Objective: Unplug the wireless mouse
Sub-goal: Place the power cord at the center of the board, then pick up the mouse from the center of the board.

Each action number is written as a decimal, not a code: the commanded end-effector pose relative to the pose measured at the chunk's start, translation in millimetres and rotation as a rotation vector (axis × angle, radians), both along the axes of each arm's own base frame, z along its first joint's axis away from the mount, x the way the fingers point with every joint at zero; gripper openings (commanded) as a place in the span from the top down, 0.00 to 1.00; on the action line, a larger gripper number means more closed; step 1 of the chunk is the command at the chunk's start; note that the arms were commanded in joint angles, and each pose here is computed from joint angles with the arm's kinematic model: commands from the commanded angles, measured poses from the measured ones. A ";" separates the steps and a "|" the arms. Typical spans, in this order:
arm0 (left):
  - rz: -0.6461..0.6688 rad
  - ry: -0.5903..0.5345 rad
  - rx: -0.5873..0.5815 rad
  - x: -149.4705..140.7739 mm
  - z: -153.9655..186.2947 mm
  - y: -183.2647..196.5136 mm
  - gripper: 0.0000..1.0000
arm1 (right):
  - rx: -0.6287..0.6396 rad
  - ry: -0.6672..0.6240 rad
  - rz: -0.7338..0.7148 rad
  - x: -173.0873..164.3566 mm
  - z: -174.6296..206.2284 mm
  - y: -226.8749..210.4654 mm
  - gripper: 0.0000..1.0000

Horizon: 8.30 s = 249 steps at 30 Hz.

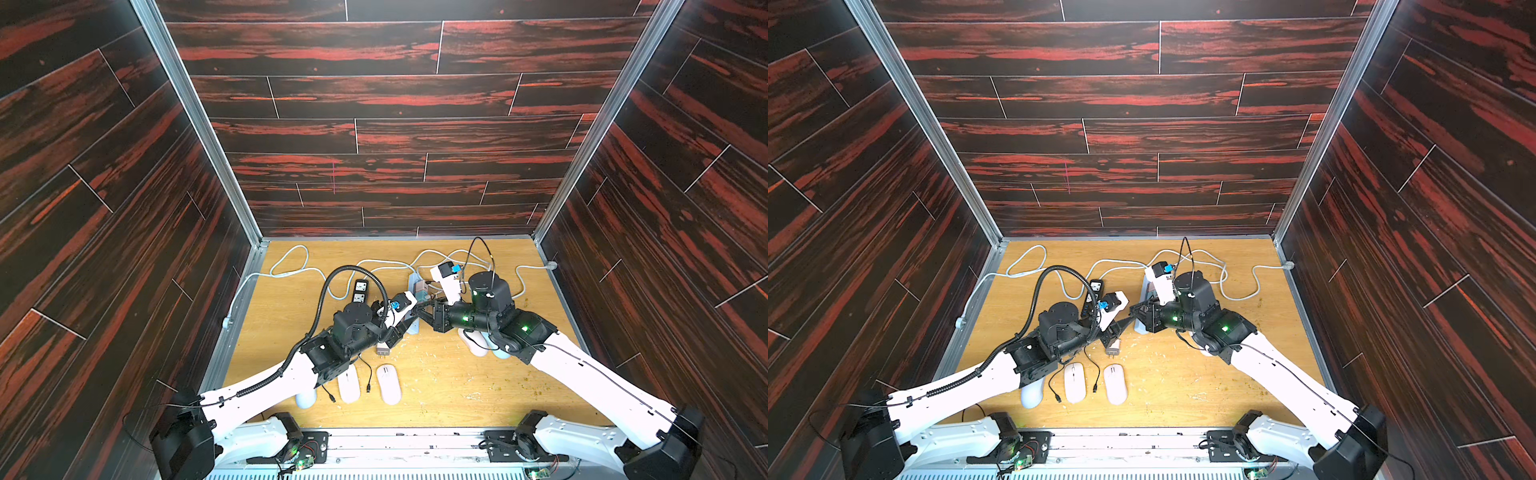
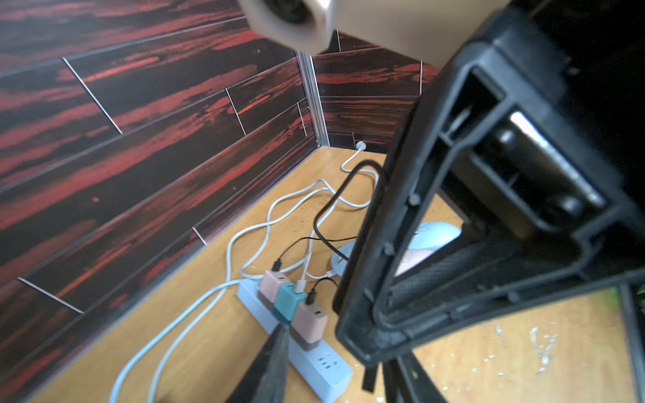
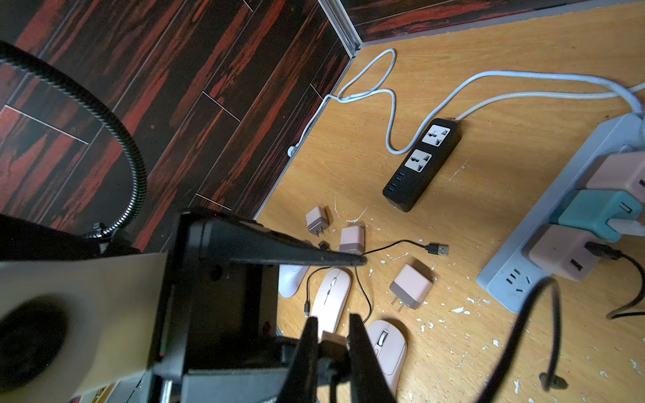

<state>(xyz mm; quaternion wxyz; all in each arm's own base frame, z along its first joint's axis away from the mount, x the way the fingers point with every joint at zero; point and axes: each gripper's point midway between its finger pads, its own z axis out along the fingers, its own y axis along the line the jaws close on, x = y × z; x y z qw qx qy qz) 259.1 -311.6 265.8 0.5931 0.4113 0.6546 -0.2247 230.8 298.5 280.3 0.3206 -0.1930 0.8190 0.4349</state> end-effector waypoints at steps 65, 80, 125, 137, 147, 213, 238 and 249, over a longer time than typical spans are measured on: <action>-0.457 0.211 0.035 -61.6 71.5 36.9 1.00 | 0.075 -0.527 0.252 -15.1 25.1 -12.1 0.62; -0.469 0.211 0.032 -64.2 74.8 36.9 1.00 | 0.069 -0.638 0.173 9.8 44.9 -8.1 0.35; 0.760 0.402 -0.247 100.2 17.7 157.7 0.00 | -0.208 0.492 -0.224 -41.5 -181.3 -12.3 1.00; 0.762 0.477 -0.223 96.6 -1.9 155.4 0.00 | -0.295 0.599 -0.253 -37.4 -240.5 -4.2 1.00; 0.788 0.519 -0.207 99.2 -17.6 155.5 0.00 | -0.390 0.614 -0.299 -39.9 -257.7 -20.3 0.84; 0.579 0.946 -0.191 94.6 -109.6 87.6 0.01 | -0.712 0.409 -0.295 48.9 -247.2 -167.0 0.25; 0.578 0.950 -0.214 100.0 -105.5 83.6 0.03 | -0.890 0.411 -0.286 41.4 -272.2 -172.4 0.45; 0.574 0.900 -0.392 104.3 -70.1 84.6 0.04 | -0.549 0.148 -0.326 49.3 -175.5 -143.0 0.82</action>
